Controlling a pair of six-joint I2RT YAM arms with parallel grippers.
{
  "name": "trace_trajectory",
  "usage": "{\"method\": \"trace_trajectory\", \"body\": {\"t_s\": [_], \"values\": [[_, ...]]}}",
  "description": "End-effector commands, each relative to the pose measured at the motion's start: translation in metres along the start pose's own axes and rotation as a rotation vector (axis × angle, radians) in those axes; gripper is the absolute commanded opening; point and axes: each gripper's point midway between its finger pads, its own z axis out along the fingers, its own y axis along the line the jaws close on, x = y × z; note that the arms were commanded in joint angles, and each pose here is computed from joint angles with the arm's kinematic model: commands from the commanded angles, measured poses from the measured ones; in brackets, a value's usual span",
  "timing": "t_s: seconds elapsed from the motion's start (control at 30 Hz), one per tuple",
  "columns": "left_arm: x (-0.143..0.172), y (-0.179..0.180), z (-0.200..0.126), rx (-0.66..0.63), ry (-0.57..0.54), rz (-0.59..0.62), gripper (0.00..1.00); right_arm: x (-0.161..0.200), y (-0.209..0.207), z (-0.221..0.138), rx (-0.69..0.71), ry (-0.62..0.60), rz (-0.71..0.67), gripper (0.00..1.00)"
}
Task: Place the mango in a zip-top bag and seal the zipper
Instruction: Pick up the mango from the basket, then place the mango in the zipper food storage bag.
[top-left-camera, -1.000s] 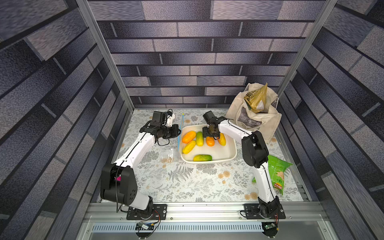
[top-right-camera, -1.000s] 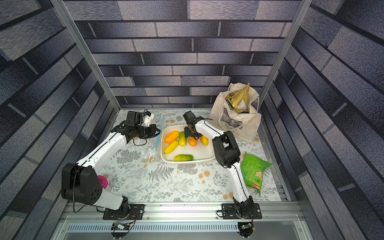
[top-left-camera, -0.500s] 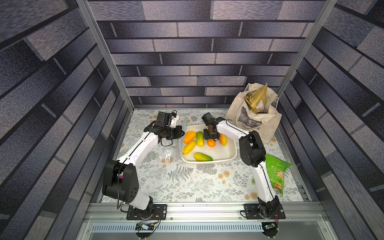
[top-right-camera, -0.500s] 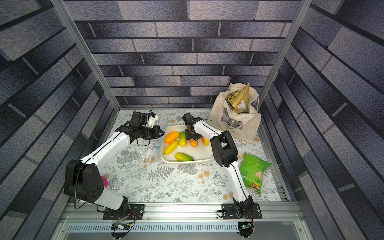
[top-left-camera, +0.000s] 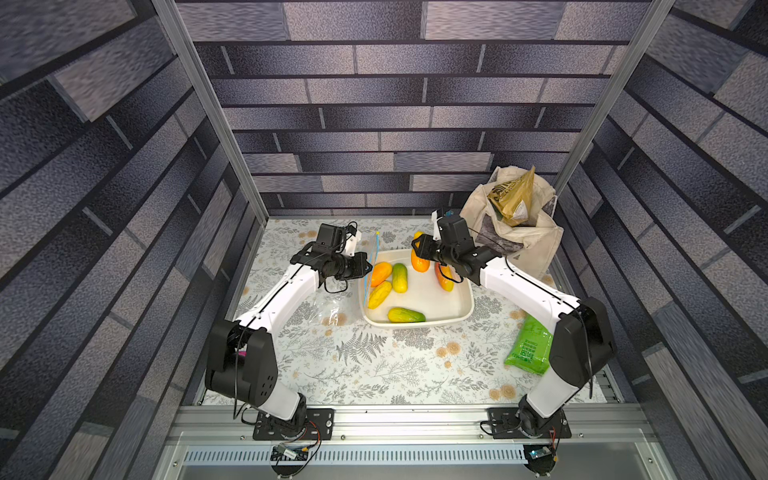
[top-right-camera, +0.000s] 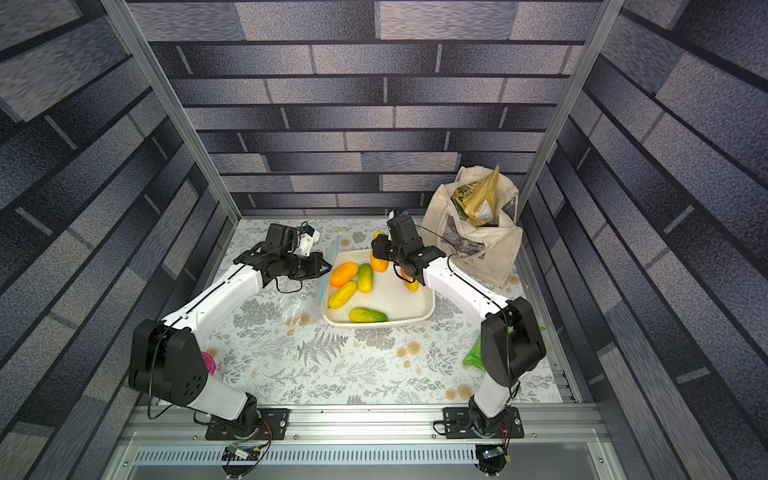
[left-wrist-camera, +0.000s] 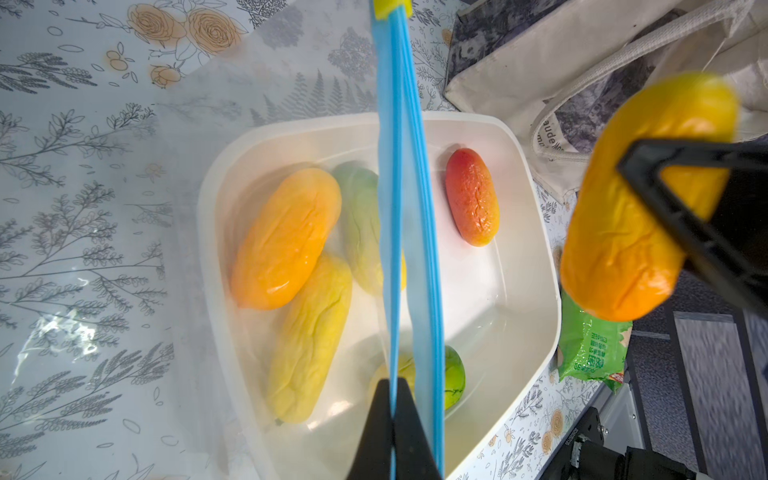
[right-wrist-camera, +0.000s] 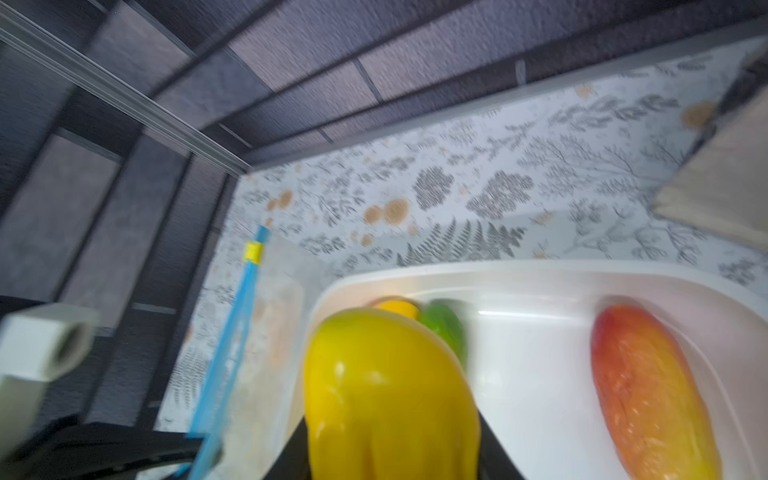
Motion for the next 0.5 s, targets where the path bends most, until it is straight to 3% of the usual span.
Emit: {"method": "trace_trajectory", "body": {"t_s": [0.0, 0.2, 0.47], "values": [[-0.013, -0.021, -0.004, 0.054, -0.013, 0.012, 0.0, -0.021, 0.052, 0.013, -0.28, -0.148, 0.117, 0.0], [-0.02, -0.037, -0.013, 0.084, -0.012, 0.017, 0.0, -0.033, 0.093, 0.024, -0.443, -0.292, 0.073, 0.0], [-0.024, -0.047, -0.013, 0.132, -0.001, 0.009, 0.0, -0.04, 0.102, 0.017, -0.53, -0.429, 0.106, 0.0]]}}
